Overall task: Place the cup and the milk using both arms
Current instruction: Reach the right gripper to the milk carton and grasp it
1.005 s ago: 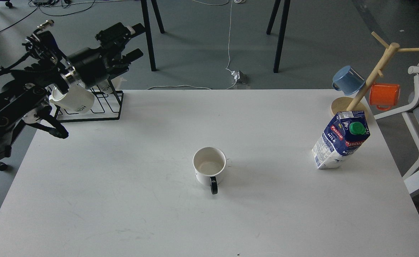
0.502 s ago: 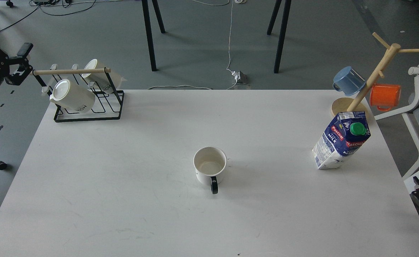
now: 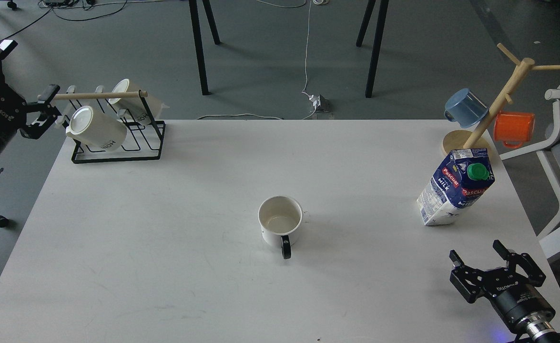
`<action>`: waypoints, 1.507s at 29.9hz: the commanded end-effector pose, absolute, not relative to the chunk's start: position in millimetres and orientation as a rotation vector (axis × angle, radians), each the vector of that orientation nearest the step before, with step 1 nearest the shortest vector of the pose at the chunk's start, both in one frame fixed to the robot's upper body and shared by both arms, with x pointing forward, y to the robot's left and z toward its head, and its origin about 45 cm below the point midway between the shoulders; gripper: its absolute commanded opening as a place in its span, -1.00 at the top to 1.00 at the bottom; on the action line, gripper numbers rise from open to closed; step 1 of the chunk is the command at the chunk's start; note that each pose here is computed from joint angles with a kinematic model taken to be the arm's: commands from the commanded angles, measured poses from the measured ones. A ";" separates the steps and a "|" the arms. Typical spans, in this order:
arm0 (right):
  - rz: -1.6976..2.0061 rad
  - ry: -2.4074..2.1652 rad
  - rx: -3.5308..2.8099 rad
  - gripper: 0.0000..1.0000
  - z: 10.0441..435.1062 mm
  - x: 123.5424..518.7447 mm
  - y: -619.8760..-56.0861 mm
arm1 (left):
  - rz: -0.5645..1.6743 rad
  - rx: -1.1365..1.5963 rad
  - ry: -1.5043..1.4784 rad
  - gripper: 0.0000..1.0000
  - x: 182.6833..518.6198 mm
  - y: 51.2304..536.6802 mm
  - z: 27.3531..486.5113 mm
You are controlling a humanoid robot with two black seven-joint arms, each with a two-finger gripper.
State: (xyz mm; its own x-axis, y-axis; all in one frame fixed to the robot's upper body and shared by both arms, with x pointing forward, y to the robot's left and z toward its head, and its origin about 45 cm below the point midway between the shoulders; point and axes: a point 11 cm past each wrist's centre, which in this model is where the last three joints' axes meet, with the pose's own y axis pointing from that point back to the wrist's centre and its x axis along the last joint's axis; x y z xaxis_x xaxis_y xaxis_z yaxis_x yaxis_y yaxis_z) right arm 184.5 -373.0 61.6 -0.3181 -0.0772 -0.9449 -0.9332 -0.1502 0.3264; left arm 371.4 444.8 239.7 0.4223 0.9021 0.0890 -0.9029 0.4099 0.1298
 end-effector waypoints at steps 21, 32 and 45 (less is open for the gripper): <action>1.422 1.330 -1.253 -0.97 87.4 247.6 -372.3 | 1.143 0.196 0.060 -0.99 353.8 447.6 212.2; 1.396 1.300 -1.246 -0.97 89.4 269.2 -365.1 | 1.138 0.194 0.071 -0.99 352.5 444.6 207.4; 1.388 1.275 -1.245 -0.94 90.2 284.3 -355.3 | 1.134 0.196 0.092 -0.99 348.2 441.4 198.4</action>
State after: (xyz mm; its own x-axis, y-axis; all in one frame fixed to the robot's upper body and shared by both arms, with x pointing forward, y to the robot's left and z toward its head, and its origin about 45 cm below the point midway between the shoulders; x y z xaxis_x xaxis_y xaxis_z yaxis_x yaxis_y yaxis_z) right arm 284.0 -356.2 90.3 -0.1383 -0.0350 -0.9898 -0.9835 -0.1132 0.1414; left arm 348.4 441.5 198.8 0.4211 0.9066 0.0269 -0.8906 0.4077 0.2015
